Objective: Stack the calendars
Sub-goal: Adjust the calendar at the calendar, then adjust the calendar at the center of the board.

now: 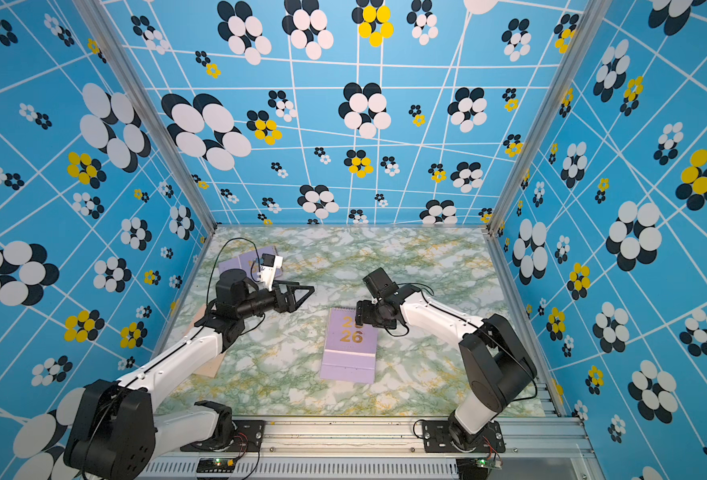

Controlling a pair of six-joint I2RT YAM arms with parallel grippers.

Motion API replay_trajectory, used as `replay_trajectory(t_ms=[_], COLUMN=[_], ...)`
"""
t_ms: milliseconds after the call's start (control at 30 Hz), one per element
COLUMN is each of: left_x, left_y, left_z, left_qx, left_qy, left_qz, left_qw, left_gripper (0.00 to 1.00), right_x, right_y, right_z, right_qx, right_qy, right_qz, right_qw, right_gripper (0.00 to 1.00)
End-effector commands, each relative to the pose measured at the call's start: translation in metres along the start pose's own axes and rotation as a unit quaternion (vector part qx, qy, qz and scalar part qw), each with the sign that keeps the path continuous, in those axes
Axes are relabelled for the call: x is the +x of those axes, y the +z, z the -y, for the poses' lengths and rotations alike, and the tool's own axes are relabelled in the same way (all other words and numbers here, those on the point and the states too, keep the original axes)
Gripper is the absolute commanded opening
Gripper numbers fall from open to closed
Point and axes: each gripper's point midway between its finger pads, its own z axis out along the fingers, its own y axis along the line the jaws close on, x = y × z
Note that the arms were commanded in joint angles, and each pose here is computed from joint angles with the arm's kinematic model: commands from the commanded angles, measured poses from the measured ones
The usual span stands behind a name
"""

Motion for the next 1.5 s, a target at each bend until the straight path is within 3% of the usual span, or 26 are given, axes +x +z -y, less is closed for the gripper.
replay_trajectory(t_ms=[0,133,300,600,867,1200,1467], left_x=[-0.018,-0.043,-0.093,-0.154,-0.164,-0.142,-0.139], left_y=[0.002,-0.006,-0.033,-0.08,-0.092,-0.071,-0.066], left_z=[-0.007,-0.037,-0.074,-0.156,-0.232,-0.328,-0.371], left_qx=[-0.039,-0.122,-0.178,-0.292,-0.391,-0.425,-0.463], left_qy=[0.02,0.013,-0.027,-0.084,-0.096,-0.133,-0.123], left_qz=[0.005,-0.001,0.046,0.06,-0.025,-0.128,-0.143], left_qw=[0.999,0.992,0.983,0.951,0.915,0.886,0.866], left_gripper=[1.0,0.99,1.0,1.0,1.0,0.99,0.99], right_x=[-0.014,-0.038,-0.072,-0.114,-0.133,-0.132,-0.127], right_y=[-0.015,-0.028,-0.04,-0.035,-0.032,-0.016,-0.007], right_z=[-0.006,-0.02,-0.049,-0.099,-0.12,-0.133,-0.133], right_qx=[0.012,0.007,-0.022,-0.076,-0.099,-0.114,-0.112], right_qy=[-0.033,-0.052,-0.072,-0.092,-0.097,-0.086,-0.078], right_qz=[0.022,0.05,0.083,0.089,0.095,0.067,0.051], right_qw=[0.999,0.997,0.994,0.989,0.986,0.988,0.989], right_gripper=[0.78,0.79,0.88,0.99,0.99,0.99,0.99])
